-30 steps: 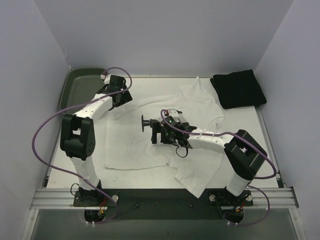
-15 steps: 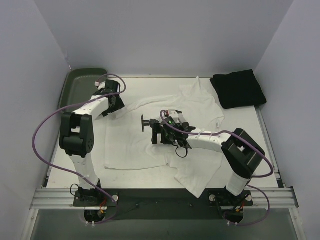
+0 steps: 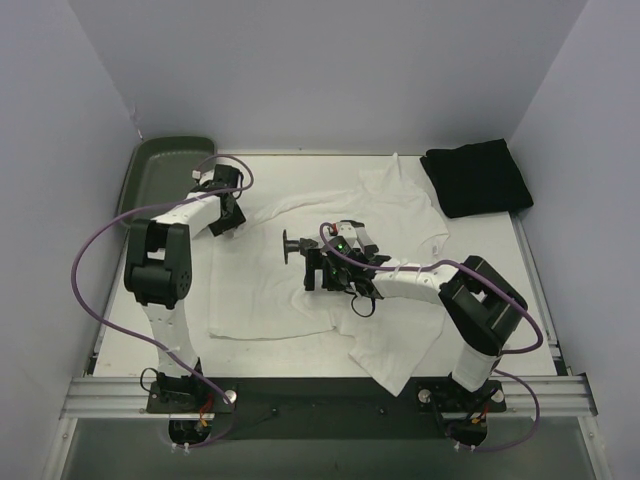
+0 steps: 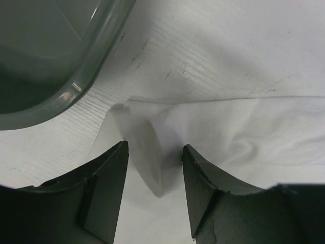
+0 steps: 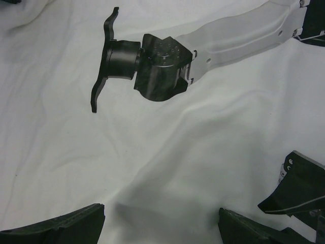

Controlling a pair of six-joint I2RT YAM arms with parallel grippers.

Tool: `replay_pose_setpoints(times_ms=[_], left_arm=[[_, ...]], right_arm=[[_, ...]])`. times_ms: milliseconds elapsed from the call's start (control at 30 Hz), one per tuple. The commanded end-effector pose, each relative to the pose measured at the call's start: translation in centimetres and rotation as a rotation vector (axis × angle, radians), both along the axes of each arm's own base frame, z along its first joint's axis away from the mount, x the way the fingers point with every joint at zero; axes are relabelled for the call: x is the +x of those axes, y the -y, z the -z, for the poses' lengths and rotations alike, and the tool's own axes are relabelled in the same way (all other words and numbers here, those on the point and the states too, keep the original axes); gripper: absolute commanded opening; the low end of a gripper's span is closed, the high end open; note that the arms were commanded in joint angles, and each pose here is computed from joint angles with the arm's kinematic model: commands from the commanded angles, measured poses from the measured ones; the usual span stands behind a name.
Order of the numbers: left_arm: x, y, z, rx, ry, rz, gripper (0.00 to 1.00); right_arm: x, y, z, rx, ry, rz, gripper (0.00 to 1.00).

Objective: Fold and stack the t-shirts

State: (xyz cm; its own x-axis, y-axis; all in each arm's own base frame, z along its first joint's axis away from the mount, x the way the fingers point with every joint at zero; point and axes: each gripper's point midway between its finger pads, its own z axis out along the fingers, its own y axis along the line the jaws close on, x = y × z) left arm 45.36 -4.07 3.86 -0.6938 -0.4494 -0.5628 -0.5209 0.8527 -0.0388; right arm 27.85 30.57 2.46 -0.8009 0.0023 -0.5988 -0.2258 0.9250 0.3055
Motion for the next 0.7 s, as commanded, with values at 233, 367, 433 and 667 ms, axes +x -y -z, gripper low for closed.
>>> replay_pose_setpoints(times_ms=[233, 367, 433, 667], left_arm=[[2.0, -0.5, -1.5, -0.007, 0.069, -0.037, 0.27], [2.3, -0.5, -1.9, -0.007, 0.082, -0.038, 0.16], [2.5, -0.5, -2.0, -0.003, 0.085, -0.038, 0.11], [3.2, -0.6, -2.8, 0.012, 0.107, -0.032, 0.00]], right_arm=[[-0.6, 0.4, 0.9, 0.004, -0.015, -0.002, 0.96], [-0.7, 0.3, 1.0, 0.010, -0.019, -0.006, 0.96], [-0.8, 0.2, 1.1, 0.013, -0.023, -0.006, 0.96], [-0.9, 0.4, 1.2, 0.009, -0.027, -0.006, 0.96]])
